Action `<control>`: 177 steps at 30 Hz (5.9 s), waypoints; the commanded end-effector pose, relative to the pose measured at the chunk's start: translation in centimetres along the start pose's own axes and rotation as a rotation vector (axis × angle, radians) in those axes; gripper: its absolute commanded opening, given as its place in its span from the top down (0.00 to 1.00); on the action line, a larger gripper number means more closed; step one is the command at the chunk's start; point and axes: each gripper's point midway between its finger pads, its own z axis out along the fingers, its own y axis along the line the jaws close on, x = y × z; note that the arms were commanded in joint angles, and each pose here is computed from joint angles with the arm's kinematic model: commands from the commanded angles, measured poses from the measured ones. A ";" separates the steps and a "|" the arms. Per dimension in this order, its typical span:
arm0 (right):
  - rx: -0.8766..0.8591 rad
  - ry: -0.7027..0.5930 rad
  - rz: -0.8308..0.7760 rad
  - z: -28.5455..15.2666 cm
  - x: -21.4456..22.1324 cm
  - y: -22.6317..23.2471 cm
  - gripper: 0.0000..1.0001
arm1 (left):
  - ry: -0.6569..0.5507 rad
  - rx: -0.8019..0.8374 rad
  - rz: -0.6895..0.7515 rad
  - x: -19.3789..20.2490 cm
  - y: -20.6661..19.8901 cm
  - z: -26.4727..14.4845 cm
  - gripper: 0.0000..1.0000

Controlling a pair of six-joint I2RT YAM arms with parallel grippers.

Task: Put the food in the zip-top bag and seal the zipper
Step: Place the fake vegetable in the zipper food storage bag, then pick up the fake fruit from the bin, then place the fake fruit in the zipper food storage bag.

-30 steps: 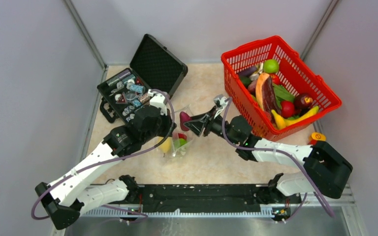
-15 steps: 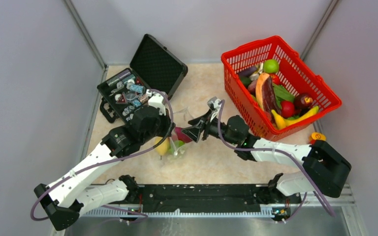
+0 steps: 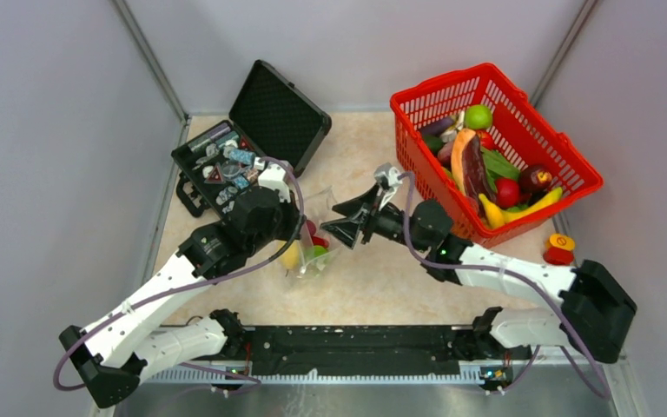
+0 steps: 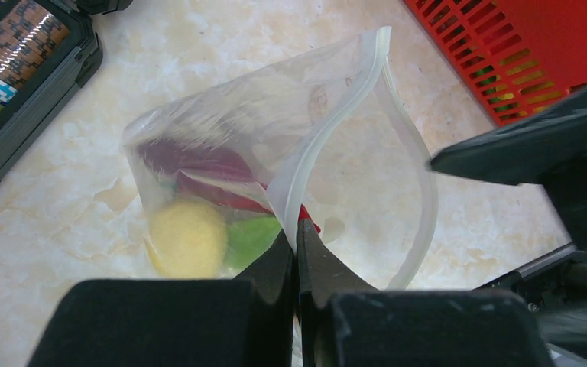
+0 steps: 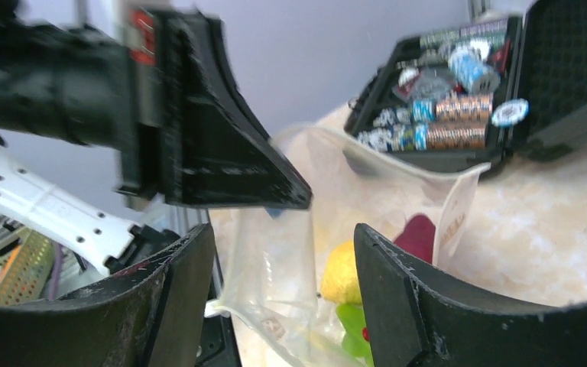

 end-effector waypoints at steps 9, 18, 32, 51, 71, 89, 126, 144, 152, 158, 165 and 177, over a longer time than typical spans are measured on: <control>0.524 -0.109 -0.249 -7.2 -11.8 -3.7 0.30 | -0.053 0.042 -0.026 -1.5 -1.0 -0.3 1.00; 1.073 -0.111 -0.208 -19.0 -19.8 -12.4 0.31 | -0.069 0.033 -0.028 -1.1 -0.3 -0.8 1.00; 1.620 0.001 0.051 -32.3 -17.3 -24.9 0.12 | -0.060 0.034 -0.007 -0.4 0.1 -1.0 1.00; 2.090 -0.270 0.239 -41.1 -14.5 -32.1 0.13 | -0.064 0.021 0.020 -0.2 0.4 -0.5 1.00; 2.115 -0.111 0.121 -40.8 -10.9 -41.7 0.17 | -0.008 0.062 -0.022 -0.6 -1.5 0.3 1.00; 1.717 -0.280 0.022 -35.8 -15.8 -36.5 0.85 | 0.036 0.076 -0.005 -0.2 -2.3 1.7 1.00; 0.215 -0.048 0.034 -16.1 -14.3 -11.4 0.83 | 0.027 0.093 -0.022 0.9 -1.9 1.3 1.00; 0.054 0.158 -0.140 -8.3 -8.1 -3.6 0.82 | 0.022 0.118 -0.030 0.5 -2.4 1.0 1.00; 0.033 0.162 -0.382 -4.1 -5.8 -0.2 0.84 | 0.031 0.185 -0.029 -0.2 -3.9 0.3 1.00; 0.019 0.190 -0.482 -2.0 -3.6 0.6 0.85 | 0.024 0.210 -0.031 -0.4 -4.2 -0.3 1.00; 0.137 0.295 -0.556 -0.6 -1.4 -1.5 0.77 | 0.028 0.216 -0.024 -0.6 -4.5 -0.4 1.00; 0.163 0.295 -0.568 0.0 -1.6 -1.7 0.43 | 0.007 0.226 -0.047 -0.9 -4.4 -1.1 1.00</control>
